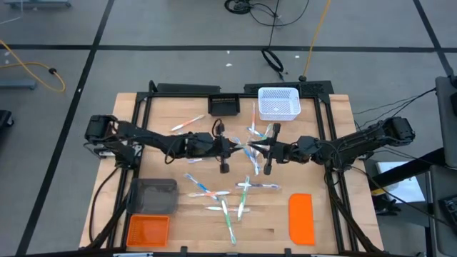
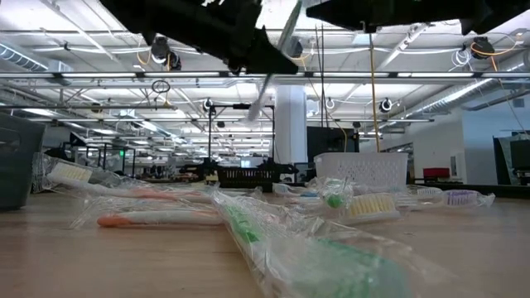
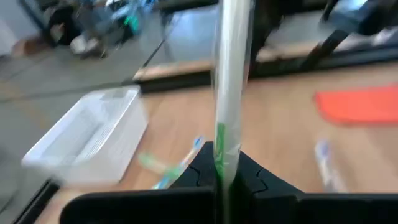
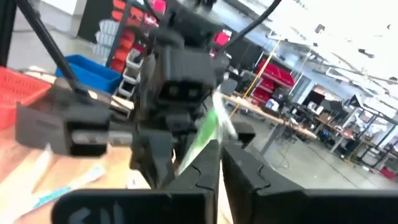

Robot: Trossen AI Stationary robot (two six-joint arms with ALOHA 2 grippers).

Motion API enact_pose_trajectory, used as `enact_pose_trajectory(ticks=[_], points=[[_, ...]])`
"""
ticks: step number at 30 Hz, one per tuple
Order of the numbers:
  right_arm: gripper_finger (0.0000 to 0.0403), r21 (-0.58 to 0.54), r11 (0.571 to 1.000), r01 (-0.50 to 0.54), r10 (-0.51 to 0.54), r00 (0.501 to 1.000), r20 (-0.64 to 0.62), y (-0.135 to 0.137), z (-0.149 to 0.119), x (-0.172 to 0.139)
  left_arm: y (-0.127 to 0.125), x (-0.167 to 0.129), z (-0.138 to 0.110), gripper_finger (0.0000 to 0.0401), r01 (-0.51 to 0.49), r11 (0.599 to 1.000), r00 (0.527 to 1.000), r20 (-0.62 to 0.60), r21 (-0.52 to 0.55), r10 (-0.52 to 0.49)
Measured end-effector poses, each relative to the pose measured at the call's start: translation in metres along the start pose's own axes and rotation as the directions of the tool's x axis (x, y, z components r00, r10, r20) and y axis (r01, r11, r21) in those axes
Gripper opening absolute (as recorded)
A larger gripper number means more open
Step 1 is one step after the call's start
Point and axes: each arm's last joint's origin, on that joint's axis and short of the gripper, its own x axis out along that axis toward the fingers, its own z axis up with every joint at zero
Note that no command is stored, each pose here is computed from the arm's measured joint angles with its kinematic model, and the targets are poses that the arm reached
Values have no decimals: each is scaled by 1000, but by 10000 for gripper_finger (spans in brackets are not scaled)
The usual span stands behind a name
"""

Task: Pick & Place Toothbrushes
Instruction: Put the green toothbrush into the black bin

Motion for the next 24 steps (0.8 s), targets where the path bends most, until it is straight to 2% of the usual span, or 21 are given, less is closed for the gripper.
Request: enact_pose_trajectory(ticks=[6, 10, 18, 24], points=[[45, -7, 1000, -6, 5, 1000, -23, 0, 1, -3, 16, -12, 1, 3, -149, 988, 984, -98, 25, 151], [67, 12, 1000, -15, 15, 999, -47, 1, -1, -4, 30, -10, 0, 2, -221, 974, 969, -100, 49, 225], [95, 52, 993, -106, 112, 983, -143, 17, -7, -10, 82, -6, -10, 1, -366, 930, 921, -132, 28, 366], [97, 60, 985, -165, 174, 963, -206, 27, -11, -15, 119, -4, -21, 1, -411, 911, 905, -136, -28, 404]])
